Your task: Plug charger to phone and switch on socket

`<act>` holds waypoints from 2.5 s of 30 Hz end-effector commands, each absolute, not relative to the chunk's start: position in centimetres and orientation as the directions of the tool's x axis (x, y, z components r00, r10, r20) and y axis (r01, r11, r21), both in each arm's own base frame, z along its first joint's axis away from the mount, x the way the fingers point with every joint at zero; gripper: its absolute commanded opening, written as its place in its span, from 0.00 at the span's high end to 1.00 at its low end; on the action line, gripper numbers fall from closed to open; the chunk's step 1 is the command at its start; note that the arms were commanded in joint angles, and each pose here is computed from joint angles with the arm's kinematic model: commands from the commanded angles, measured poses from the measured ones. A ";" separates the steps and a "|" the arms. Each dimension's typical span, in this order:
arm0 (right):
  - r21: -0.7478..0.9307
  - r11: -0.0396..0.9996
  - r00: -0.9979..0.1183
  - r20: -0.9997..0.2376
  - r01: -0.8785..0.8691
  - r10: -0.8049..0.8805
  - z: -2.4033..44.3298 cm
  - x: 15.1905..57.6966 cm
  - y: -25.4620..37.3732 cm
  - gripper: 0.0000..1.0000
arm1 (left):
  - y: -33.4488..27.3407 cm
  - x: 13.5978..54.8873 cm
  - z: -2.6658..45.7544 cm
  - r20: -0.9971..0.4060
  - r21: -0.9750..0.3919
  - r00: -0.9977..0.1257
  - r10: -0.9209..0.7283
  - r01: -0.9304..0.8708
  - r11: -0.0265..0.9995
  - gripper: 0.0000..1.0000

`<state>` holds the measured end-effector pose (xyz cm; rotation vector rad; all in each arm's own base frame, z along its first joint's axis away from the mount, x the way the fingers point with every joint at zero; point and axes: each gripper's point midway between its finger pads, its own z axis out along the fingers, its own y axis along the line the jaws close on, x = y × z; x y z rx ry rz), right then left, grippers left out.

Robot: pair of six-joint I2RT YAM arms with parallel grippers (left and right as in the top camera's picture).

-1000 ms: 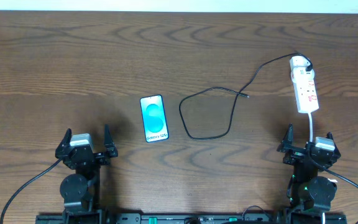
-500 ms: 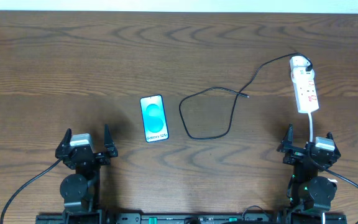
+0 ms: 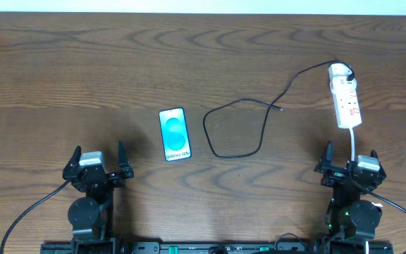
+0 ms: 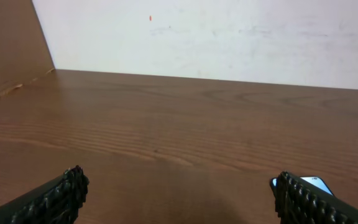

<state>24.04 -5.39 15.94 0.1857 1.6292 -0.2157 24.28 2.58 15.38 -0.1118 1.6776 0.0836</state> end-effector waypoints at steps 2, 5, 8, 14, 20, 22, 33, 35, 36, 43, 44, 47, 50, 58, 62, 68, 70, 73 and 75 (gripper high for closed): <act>-0.041 0.966 -0.071 -0.997 0.254 -0.024 16.0 24.0 -5.5 0.01 | 2.9 24.2 13.6 -0.988 0.003 -0.155 -0.019 -0.139 0.990 0.02; -0.041 0.966 -0.071 -0.997 0.254 -0.024 16.0 24.0 -5.5 0.01 | 2.9 24.2 13.6 -0.988 0.003 -0.155 -0.019 -0.139 0.990 0.02; -0.041 0.966 -0.071 -0.997 0.254 -0.024 16.0 24.0 -5.5 0.01 | 2.9 24.2 13.6 -0.988 0.003 -0.155 -0.019 -0.139 0.990 0.02; -0.041 0.966 -0.071 -0.997 0.254 -0.024 16.0 24.0 -5.5 0.01 | 2.9 24.2 13.6 -0.988 0.003 -0.154 -0.019 -0.139 0.990 0.02; -0.041 0.966 -0.072 -0.997 0.254 -0.024 15.9 24.0 -5.5 0.01 | 2.9 24.2 13.6 -0.988 0.003 -0.155 -0.019 -0.139 0.990 0.02; -0.041 0.966 -0.071 -0.997 0.254 -0.024 16.0 24.0 -5.5 0.01 | 2.9 24.2 13.6 -0.988 0.003 -0.155 -0.019 -0.139 0.990 0.02; -0.041 0.966 -0.072 -0.997 0.255 -0.024 15.9 24.0 -5.5 0.01 | 2.9 24.2 13.6 -0.988 0.003 -0.154 -0.019 -0.139 0.990 0.02; -0.041 0.966 -0.072 -0.997 0.255 -0.024 15.9 24.0 -5.5 0.01 | 2.9 24.2 13.7 -0.988 0.003 -0.153 -0.019 -0.140 0.990 0.02; -0.041 0.966 -0.071 -0.997 0.254 -0.024 16.0 24.0 -5.5 0.01 | 2.9 24.2 13.9 -0.989 0.003 -0.144 -0.018 -0.140 0.990 0.02; -0.041 0.966 -0.071 -0.997 0.254 -0.024 16.0 24.0 -5.5 0.01 | 3.6 24.3 15.5 -0.997 0.000 -0.077 -0.013 -0.176 0.984 0.02; -0.041 0.966 -0.071 -0.997 0.255 -0.024 16.0 24.0 -5.5 0.01 | 3.6 24.3 15.7 -0.997 0.000 -0.070 -0.013 -0.176 0.984 0.02; -0.041 0.966 -0.072 -0.997 0.254 -0.024 15.9 24.0 -5.5 0.01 | 3.6 24.3 16.2 -0.999 -0.002 -0.052 -0.012 -0.176 0.984 0.02; -0.041 0.966 -0.071 -0.997 0.255 -0.024 16.0 24.0 -5.5 0.01 | 3.6 24.3 16.9 -0.999 -0.012 -0.036 -0.018 -0.177 0.984 0.02; -0.041 0.966 -0.071 -0.997 0.254 -0.024 16.0 24.0 -5.5 0.01 | 3.3 24.3 17.8 -0.992 -0.109 -0.036 -0.117 -0.163 0.981 0.02; -0.041 0.966 -0.071 -0.997 0.254 -0.024 16.0 24.0 -5.5 0.01 | 2.4 24.9 18.3 -0.986 -0.137 -0.081 -0.147 -0.117 0.984 0.02; -0.041 0.966 -0.071 -0.997 0.254 -0.024 16.0 24.0 -5.5 0.01 | 2.1 26.3 20.0 -0.973 -0.139 -0.169 -0.156 -0.107 0.985 0.02; -0.041 0.966 -0.071 -0.997 0.254 -0.024 16.0 24.0 -5.5 0.01 | 1.8 27.0 20.5 -0.964 -0.142 -0.211 -0.159 -0.092 0.986 0.02; -0.041 0.966 -0.071 -0.997 0.254 -0.024 16.0 24.0 -5.5 0.01 | 1.7 27.9 21.0 -0.937 -0.141 -0.308 -0.166 -0.102 0.985 0.02; -0.041 0.966 -0.072 -0.997 0.254 -0.024 15.9 24.0 -5.5 0.01 | 1.8 28.4 21.2 -0.913 -0.138 -0.371 -0.170 -0.111 0.984 0.02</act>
